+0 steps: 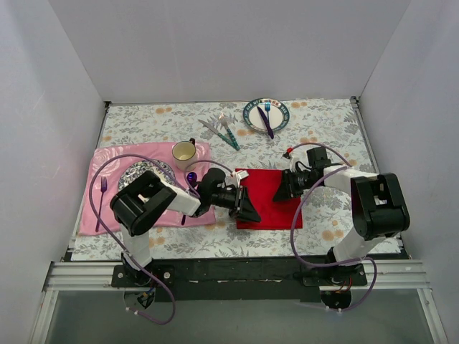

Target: Fold the napkin into a case and place the utensils inside

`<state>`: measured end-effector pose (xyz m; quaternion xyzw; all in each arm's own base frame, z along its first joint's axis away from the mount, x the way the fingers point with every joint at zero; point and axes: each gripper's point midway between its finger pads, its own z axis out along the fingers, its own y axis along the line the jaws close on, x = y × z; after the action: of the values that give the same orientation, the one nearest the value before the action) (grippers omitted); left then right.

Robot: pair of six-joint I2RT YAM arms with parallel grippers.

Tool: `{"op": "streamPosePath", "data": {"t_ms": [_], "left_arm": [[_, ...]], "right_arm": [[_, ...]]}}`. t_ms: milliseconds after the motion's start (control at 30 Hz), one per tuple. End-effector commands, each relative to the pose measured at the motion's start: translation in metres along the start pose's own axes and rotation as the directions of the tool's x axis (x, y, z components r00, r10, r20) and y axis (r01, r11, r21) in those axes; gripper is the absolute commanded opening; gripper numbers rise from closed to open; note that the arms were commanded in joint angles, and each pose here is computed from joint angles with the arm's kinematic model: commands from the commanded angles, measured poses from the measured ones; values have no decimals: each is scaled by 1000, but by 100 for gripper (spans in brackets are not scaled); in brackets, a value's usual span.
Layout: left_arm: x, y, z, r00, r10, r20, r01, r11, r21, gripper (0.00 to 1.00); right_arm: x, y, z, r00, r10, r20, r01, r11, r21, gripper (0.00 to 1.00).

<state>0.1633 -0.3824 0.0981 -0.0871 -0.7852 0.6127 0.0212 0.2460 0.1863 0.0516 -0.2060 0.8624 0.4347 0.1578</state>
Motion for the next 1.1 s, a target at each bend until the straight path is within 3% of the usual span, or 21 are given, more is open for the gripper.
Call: {"op": "streamPosePath", "data": {"t_ms": [0,200,367,467,567,600,667,700,733,767,833,1067], "left_arm": [[9,17,-2,1000,-22,-21,22,1000,-8,18],[13,66,-6,984,-178,-2,177,980,-87,15],[16,68,-8,985,-175,-9,173,979,-103,15],[15,32,-11,999,-29,-41,29,1000,4,23],[10,-21,-19,977,213,-22,-210,973,100,47],[8,-35,-22,965,263,-18,-259,959,116,63],[1,-60,-30,906,424,20,-423,898,124,76],[0,-59,-32,909,416,4,-415,905,90,80],[-5,-71,-34,895,446,22,-446,890,96,93],[-3,-81,-38,896,444,28,-444,889,115,98],[-2,-91,-40,891,453,42,-454,879,146,98],[-11,-72,-23,952,300,55,-305,937,172,98]], "right_arm": [[2,-27,-2,994,106,23,-106,994,14,25],[18,-55,3,983,185,-2,-185,982,50,25],[14,-58,0,983,185,6,-185,982,43,24],[3,-44,-5,990,140,21,-139,990,-10,27],[-14,-14,-19,995,68,66,-62,993,-97,38],[-19,-5,-24,996,51,79,-41,992,-119,41],[-33,19,-37,993,2,121,18,986,-166,53],[-37,26,-42,991,-14,135,38,984,-175,60],[-41,34,-47,990,-17,143,44,982,-182,80],[-46,43,-54,985,-43,166,74,981,-181,88],[-45,51,-57,982,-46,181,82,977,-196,99],[-25,48,-37,986,102,130,-66,964,-257,99]]}}
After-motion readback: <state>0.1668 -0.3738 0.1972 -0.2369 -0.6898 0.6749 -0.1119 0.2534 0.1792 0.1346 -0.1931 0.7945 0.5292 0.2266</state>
